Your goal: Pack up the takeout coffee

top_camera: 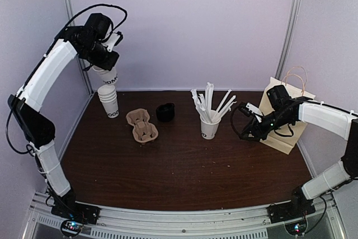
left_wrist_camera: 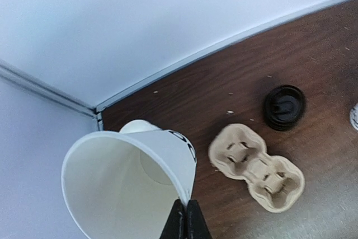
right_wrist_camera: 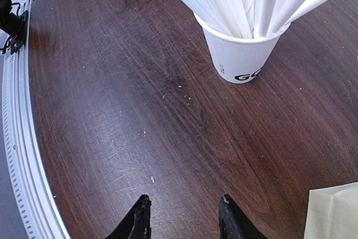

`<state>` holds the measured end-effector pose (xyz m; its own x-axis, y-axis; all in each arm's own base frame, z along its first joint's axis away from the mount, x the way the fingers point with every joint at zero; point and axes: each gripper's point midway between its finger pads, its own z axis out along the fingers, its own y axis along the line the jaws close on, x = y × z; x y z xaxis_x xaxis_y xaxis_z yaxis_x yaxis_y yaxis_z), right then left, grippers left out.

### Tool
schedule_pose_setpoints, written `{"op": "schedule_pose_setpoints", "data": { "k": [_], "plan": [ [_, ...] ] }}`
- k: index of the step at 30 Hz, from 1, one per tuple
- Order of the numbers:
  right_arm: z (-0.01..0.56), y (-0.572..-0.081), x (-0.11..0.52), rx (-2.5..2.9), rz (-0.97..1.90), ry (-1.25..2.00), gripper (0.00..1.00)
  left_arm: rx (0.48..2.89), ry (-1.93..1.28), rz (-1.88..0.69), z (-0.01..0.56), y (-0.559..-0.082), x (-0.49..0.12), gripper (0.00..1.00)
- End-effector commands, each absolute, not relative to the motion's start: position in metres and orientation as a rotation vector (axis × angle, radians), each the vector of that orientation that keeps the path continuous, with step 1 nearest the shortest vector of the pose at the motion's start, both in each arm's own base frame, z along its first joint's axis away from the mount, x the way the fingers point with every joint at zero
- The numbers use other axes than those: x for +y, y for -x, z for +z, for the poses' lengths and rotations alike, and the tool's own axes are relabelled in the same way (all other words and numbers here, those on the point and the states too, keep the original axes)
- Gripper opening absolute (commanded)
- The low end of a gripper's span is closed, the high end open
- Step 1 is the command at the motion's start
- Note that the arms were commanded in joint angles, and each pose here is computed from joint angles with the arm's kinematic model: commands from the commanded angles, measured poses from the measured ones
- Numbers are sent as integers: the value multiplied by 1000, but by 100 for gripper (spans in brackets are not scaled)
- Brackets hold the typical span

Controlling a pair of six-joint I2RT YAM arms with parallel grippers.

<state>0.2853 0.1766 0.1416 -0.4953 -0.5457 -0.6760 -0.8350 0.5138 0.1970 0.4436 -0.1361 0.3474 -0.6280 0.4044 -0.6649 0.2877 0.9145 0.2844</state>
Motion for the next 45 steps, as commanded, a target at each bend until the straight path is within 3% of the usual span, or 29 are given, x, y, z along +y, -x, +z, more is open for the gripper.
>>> {"op": "schedule_pose_setpoints", "data": {
  "k": [1, 6, 13, 22, 38, 45],
  "plan": [
    [140, -289, 175, 2211, 676, 1128, 42, 2226, -687, 142, 353, -392, -191, 0],
    [142, -290, 176, 2225, 693, 1120, 42, 2276, -894, -41, 320, -332, -260, 0],
    [137, -292, 174, 2290, 701, 1120, 42, 2278, -1172, -110, 277, -252, -328, 0],
    [136, -294, 176, 2309, 720, 1099, 42, 2330, -1337, -176, 224, -185, -361, 0],
    [152, -286, 176, 2234, 716, 1077, 43, 2318, -1386, -338, 187, -178, -414, 0],
    [157, -286, 175, 2213, 695, 1072, 44, 2364, -1380, -173, 166, -188, -403, 0]
  ]
}}
